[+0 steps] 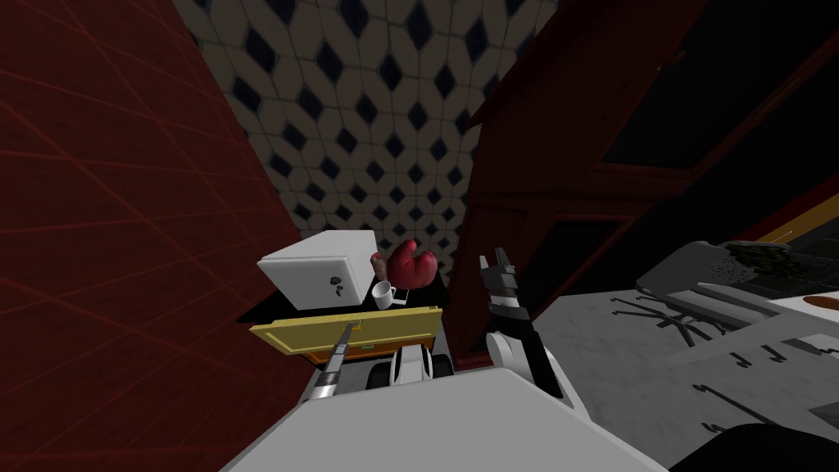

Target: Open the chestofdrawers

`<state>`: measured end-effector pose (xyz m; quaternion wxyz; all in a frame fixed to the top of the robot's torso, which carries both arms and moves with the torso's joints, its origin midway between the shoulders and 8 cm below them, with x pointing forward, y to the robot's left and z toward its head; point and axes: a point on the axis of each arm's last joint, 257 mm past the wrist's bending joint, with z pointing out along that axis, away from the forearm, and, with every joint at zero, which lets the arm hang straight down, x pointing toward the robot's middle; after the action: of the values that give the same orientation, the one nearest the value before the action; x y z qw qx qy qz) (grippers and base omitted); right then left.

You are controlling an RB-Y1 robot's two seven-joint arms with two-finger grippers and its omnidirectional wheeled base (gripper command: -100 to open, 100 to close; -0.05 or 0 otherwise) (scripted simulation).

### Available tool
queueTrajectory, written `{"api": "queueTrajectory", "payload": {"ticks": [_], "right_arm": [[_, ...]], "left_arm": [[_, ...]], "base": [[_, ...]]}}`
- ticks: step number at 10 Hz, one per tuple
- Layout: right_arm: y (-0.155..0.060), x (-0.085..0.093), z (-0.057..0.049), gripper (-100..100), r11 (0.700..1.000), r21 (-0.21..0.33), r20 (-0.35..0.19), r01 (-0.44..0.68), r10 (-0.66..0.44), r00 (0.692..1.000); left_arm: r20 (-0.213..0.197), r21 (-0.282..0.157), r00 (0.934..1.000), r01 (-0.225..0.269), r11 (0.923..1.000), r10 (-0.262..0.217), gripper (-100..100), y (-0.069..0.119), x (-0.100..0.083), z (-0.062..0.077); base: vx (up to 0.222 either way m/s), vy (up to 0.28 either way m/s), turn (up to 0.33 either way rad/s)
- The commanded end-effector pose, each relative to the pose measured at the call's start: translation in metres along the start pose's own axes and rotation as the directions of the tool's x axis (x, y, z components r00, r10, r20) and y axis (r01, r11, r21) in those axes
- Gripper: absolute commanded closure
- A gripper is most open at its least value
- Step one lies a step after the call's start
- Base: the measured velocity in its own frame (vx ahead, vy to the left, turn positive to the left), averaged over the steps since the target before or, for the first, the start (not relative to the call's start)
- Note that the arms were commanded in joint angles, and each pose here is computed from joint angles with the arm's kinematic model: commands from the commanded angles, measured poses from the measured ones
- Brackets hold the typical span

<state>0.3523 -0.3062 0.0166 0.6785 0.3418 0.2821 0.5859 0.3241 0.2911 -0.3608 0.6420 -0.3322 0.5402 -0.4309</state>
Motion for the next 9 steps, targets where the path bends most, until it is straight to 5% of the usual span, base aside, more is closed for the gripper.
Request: {"api": "queueTrajectory", "payload": {"ticks": [1,3,7,8,9], "right_arm": [[0.0,0.0,0.0,0,1.0,0.0,0.0,0.0,0.0,1.0],[0.0,0.0,0.0,0,1.0,0.0,0.0,0.0,0.0,1.0],[0.0,0.0,0.0,0,1.0,0.0,0.0,0.0,0.0,1.0],[0.0,0.0,0.0,0,1.0,0.0,0.0,0.0,0.0,1.0],[0.0,0.0,0.0,0,1.0,0.0,0.0,0.0,0.0,1.0]], "left_arm": [[0.024,-0.012,0.9984,0.051,0.9986,-0.051,-100,-0.002,0.015,0.014],[0.026,-0.012,0.9981,0.056,0.9984,-0.056,-100,-0.003,0.016,0.013],[0.027,-0.013,0.9982,0.054,0.9984,-0.054,-100,-0.004,0.003,0.042],[0.027,-0.011,0.9982,0.054,0.9985,-0.054,-100,-0.005,0.004,0.038],[0.027,-0.013,0.9981,0.056,0.9984,-0.055,100,-0.003,0.008,0.031]], "base": [[-0.037,-0.064,0.003],[-0.01,-0.007,0.028],[-0.003,-0.003,0.011],[0.0,0.0,0.0],[0.004,0.004,-0.013]]}}
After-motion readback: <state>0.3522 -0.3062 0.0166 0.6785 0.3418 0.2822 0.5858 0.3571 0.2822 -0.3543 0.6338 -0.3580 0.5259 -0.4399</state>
